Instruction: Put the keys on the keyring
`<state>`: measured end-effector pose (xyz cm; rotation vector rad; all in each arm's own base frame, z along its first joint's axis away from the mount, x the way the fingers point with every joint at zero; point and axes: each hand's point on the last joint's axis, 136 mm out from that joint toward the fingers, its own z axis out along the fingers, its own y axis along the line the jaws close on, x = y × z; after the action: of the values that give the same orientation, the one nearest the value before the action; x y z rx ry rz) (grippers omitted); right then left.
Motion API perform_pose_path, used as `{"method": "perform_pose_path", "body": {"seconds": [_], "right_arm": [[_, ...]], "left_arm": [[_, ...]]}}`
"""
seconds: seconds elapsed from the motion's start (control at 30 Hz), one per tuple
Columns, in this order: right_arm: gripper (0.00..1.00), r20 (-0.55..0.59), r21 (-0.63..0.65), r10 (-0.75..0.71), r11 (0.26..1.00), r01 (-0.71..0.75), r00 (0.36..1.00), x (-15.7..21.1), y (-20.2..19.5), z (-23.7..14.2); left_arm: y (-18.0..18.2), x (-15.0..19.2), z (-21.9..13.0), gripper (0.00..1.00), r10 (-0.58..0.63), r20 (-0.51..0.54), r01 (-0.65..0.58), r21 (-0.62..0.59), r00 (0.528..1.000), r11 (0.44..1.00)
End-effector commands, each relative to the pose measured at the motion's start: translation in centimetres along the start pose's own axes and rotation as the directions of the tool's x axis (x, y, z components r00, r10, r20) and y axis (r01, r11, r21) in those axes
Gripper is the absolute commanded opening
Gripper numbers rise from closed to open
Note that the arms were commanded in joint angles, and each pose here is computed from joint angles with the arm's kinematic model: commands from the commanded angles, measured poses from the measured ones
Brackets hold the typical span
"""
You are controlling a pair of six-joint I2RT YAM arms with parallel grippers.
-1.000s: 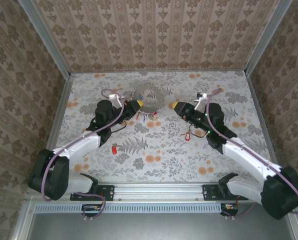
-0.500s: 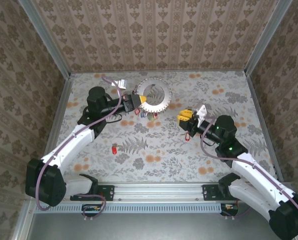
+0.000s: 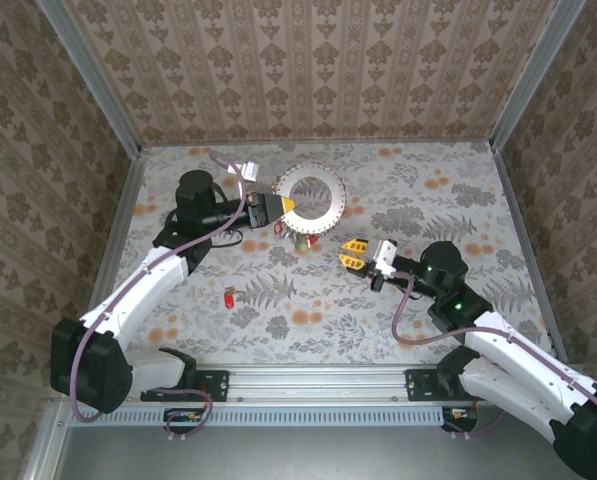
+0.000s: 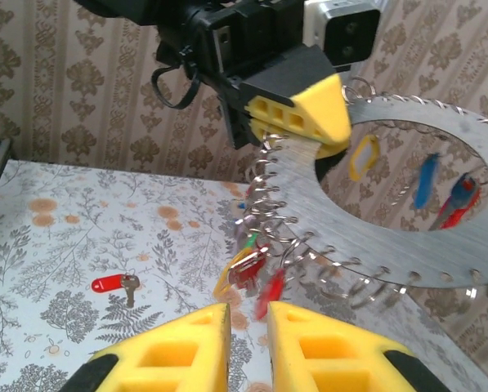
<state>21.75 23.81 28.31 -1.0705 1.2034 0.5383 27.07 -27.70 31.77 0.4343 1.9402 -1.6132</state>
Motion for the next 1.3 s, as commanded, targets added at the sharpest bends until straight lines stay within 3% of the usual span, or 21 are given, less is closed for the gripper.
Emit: {"method": "perform_pose_path", "body": {"seconds": [0.0, 0.57, 1.27], "right_arm": [[0.21, 0.019, 0.018, -0.09, 0.996, 0.089, 0.996, -0.7, -0.1, 0.5], [0.19, 0.022, 0.172, -0.201, 0.966, 0.194, 0.979, -0.9, -1.9, 2.7], [0.25, -0.024, 0.242, -0.174, 0.954, 0.175, 0.984, 0.3, -3.3, 4.1]], "left_arm": [[-3.9, -1.8, -1.1, 0.0, 0.116, 0.037, -0.119, 0.071, 0.993, 0.99], [-4.7, -1.5, -1.1, 0.0, 0.121, 0.029, -0.123, 0.093, 0.992, 0.988], [-5.2, -1.3, -1.1, 0.0, 0.128, 0.013, -0.129, 0.118, 0.992, 0.985]]}}
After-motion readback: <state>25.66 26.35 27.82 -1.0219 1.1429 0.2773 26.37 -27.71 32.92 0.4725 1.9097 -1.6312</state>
